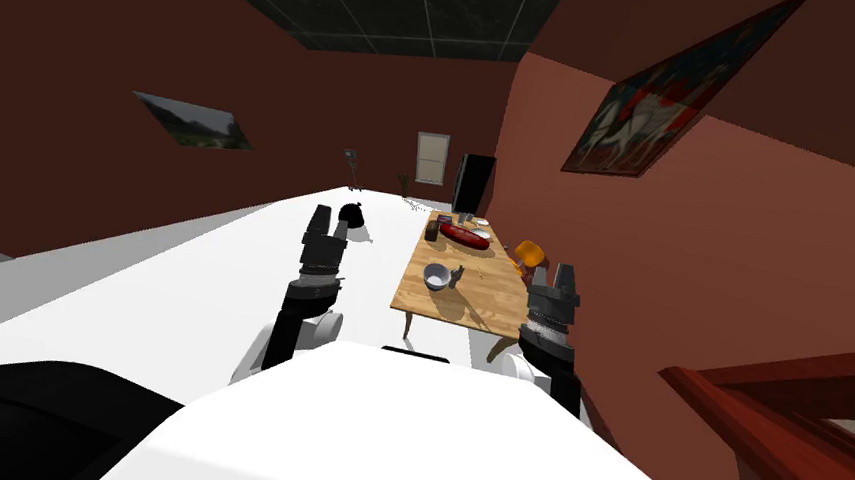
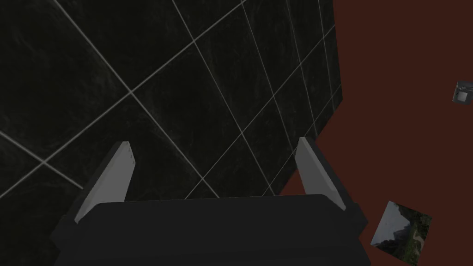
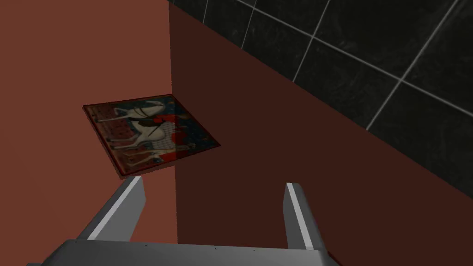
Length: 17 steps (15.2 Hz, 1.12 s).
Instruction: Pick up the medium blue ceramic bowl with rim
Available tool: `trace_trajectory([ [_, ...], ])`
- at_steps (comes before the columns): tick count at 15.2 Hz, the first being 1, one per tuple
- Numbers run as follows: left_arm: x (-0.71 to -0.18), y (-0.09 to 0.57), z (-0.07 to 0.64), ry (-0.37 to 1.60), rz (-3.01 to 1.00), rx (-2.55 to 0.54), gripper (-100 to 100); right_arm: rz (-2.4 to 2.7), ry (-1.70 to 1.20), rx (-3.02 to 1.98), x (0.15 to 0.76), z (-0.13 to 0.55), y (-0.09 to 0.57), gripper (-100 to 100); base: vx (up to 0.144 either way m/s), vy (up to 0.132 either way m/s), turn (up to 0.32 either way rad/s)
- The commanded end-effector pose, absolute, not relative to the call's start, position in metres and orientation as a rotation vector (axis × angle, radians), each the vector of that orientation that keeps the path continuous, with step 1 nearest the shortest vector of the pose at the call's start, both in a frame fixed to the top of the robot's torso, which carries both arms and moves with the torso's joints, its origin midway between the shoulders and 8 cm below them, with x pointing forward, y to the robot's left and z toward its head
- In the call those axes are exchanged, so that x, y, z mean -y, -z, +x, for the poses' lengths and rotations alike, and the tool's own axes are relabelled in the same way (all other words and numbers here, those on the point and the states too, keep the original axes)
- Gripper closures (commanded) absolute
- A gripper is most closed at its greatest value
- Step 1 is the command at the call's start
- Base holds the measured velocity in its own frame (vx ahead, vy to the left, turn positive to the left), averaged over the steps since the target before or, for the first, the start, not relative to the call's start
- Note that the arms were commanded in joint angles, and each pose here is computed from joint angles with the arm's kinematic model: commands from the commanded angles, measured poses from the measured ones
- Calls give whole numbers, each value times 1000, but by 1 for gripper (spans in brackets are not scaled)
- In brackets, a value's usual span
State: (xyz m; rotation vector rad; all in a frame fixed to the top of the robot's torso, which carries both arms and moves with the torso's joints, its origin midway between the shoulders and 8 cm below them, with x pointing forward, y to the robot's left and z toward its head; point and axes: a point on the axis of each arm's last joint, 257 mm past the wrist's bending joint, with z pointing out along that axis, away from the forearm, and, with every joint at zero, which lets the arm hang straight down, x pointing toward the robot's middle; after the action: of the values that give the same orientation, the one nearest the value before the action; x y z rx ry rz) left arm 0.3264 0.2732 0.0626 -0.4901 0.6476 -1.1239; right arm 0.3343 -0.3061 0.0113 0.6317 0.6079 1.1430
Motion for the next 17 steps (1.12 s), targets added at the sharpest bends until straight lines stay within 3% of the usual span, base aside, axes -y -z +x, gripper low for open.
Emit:
trace_trajectory([
  [1,-273,-63,326,1124,-490,-648,0,607,-1134,-647,303,336,-8,-100,0,16,22],
  [10,-273,-63,326,1124,-490,-647,0,466,-1014,-927,290,351,34,-100,0,90,40],
  [17,-273,-63,326,1124,-490,-647,0,337,-864,-1188,290,358,91,-100,-3,157,59],
])
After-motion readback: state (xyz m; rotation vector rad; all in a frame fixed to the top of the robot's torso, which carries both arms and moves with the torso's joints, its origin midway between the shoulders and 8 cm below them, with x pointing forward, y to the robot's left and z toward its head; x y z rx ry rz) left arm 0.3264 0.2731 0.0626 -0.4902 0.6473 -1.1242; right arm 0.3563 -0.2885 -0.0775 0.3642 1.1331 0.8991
